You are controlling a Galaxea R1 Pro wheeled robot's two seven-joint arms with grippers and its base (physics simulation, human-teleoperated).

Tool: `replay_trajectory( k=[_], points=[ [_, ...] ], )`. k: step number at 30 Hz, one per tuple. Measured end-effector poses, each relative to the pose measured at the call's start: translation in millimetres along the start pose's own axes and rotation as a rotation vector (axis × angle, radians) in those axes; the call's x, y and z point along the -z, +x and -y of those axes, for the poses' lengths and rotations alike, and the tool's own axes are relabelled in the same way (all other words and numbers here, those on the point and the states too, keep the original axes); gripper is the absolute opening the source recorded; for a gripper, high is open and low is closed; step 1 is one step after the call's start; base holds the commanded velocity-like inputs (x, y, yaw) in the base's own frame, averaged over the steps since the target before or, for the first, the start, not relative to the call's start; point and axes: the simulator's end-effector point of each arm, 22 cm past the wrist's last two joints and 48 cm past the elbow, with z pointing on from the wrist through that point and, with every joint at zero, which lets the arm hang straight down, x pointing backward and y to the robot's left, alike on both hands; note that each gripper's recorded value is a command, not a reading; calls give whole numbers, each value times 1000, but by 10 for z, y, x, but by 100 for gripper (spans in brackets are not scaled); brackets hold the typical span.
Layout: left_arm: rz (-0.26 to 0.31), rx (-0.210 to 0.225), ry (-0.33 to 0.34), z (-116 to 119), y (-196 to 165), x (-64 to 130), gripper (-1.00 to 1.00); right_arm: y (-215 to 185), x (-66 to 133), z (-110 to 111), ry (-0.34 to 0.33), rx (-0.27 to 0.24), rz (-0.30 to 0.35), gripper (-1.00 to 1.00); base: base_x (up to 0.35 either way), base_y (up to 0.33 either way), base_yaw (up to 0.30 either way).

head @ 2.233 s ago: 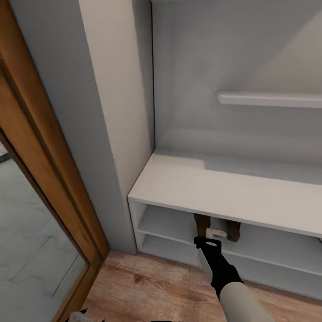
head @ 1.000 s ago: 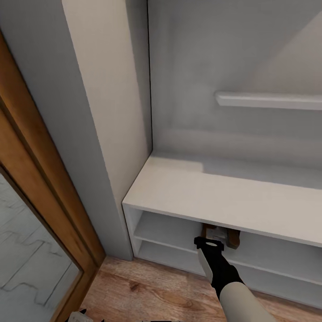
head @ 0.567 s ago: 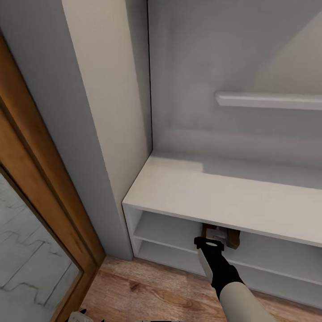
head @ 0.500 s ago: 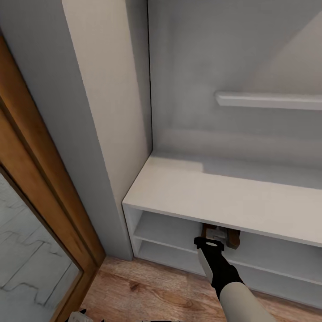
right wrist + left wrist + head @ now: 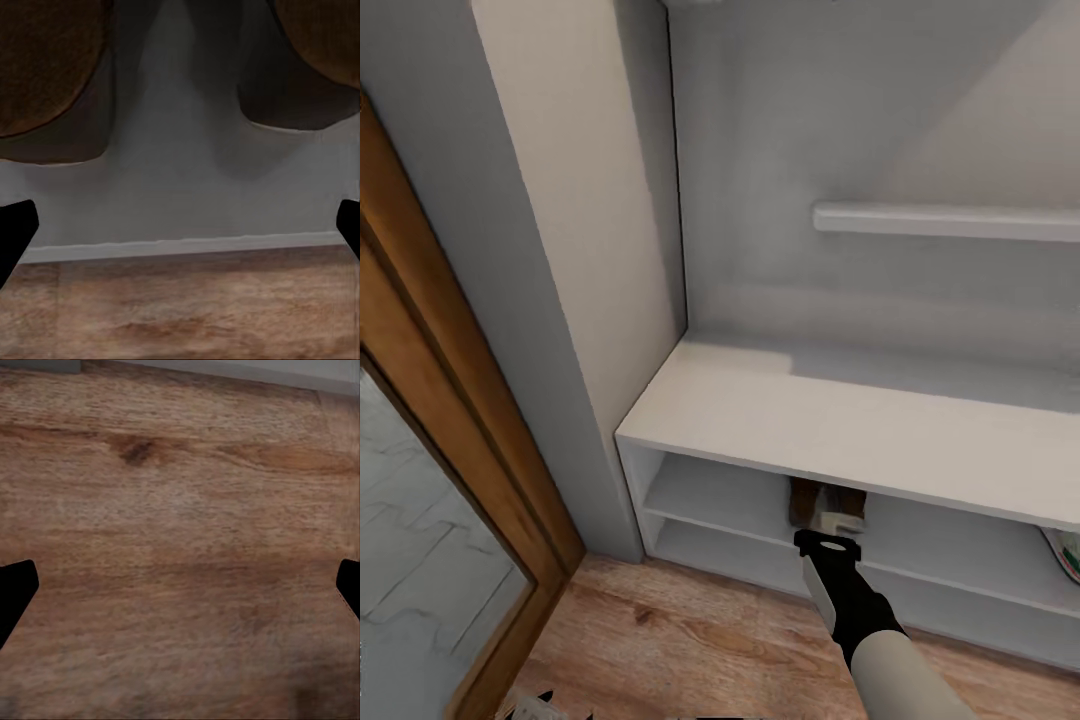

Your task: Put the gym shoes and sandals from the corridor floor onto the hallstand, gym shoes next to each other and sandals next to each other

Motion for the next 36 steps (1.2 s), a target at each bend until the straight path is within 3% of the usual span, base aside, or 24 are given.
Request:
replay_trajectory(
  k=[36],
  points=[
    [3,7,-10,-30,-5,6,100,145,-18,-29,-6,18,-25,100,-275,-174,0]
  ],
)
